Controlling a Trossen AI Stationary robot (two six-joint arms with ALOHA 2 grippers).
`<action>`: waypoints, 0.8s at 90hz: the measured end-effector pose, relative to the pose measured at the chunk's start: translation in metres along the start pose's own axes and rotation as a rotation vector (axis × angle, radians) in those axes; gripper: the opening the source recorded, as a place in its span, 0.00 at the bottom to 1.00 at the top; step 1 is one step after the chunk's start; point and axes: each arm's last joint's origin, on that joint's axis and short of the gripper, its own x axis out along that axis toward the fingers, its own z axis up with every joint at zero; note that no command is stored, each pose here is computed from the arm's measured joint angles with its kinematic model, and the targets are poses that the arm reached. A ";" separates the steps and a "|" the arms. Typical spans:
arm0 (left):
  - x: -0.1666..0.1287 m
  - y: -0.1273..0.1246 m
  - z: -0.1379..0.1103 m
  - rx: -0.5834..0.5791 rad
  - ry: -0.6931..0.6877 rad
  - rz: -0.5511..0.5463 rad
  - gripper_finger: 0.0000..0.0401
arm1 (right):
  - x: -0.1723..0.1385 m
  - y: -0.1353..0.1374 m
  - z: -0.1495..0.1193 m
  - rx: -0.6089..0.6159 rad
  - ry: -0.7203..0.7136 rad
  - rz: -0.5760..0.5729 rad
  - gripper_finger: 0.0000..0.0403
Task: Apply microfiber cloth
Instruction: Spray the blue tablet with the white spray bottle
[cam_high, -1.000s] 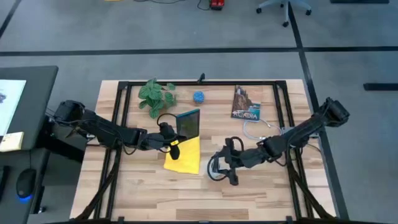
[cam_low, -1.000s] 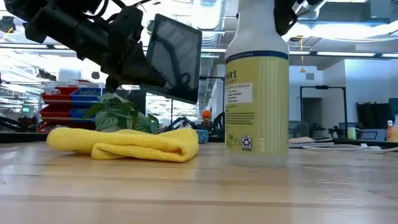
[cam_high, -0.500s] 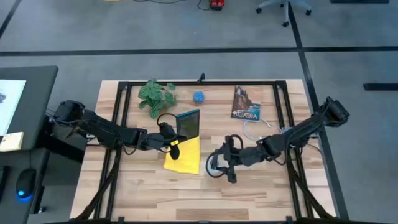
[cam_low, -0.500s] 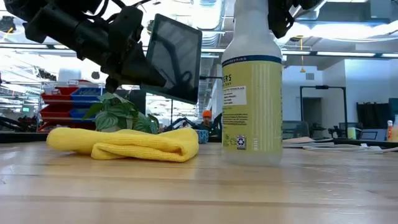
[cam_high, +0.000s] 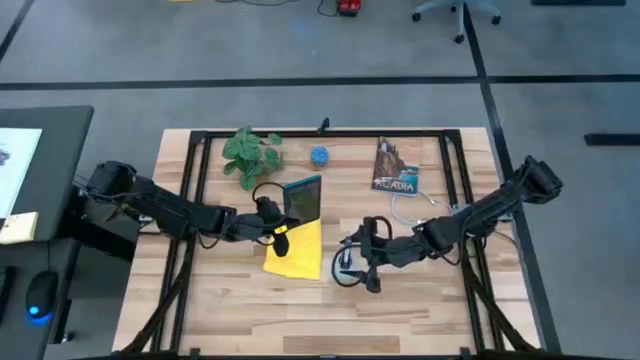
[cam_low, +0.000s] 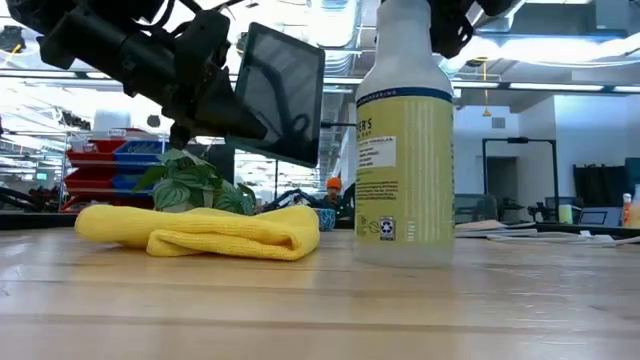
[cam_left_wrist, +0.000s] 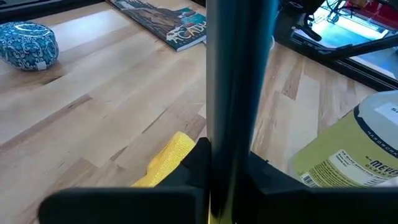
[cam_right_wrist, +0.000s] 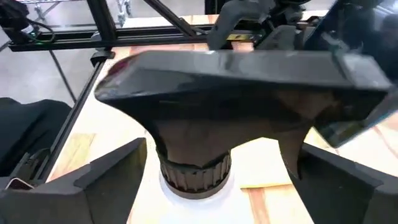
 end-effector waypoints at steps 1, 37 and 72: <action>0.000 0.000 0.000 0.000 0.000 0.000 0.03 | -0.001 0.000 0.001 0.001 0.003 -0.006 0.90; 0.000 0.000 0.000 0.000 0.000 0.000 0.03 | -0.032 0.016 0.006 0.105 0.056 -0.017 0.89; 0.000 0.000 -0.001 0.017 0.007 0.004 0.03 | -0.054 0.060 -0.004 0.132 -0.085 0.187 0.86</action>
